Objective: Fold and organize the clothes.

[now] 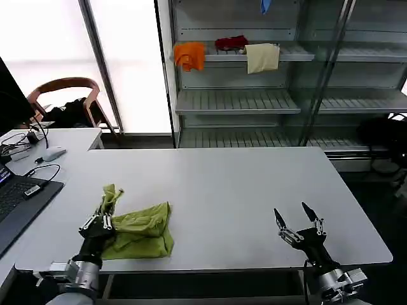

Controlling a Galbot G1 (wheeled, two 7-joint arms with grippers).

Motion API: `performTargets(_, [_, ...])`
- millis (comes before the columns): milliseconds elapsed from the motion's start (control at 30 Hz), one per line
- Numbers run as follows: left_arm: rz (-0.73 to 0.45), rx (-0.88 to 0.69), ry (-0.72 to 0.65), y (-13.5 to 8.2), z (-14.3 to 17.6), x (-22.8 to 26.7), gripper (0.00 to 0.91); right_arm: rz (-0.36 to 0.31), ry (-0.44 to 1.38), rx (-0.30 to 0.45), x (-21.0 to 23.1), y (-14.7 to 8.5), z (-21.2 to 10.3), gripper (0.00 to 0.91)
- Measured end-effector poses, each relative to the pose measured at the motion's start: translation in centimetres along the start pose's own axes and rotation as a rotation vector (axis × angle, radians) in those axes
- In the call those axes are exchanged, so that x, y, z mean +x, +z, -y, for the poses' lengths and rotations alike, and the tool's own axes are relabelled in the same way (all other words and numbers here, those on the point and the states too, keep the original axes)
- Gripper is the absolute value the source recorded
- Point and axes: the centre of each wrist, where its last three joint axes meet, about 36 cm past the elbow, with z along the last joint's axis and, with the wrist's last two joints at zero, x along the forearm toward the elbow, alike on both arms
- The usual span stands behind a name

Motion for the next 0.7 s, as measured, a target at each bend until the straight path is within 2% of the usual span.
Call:
performTargets(367, [-0.022, -0.047, 0.106, 3.2, 4.6, 0.1, 0.010, 0.002, -0.003, -0.006, 0.0, 0.1, -0.2, 0.907])
performTargets(700, [-0.034, -0.109, 0.129, 5.5, 4.8, -0.9, 0.010, 0.004, -0.003, -0.007, 0.2, 0.2, -0.2, 0.907])
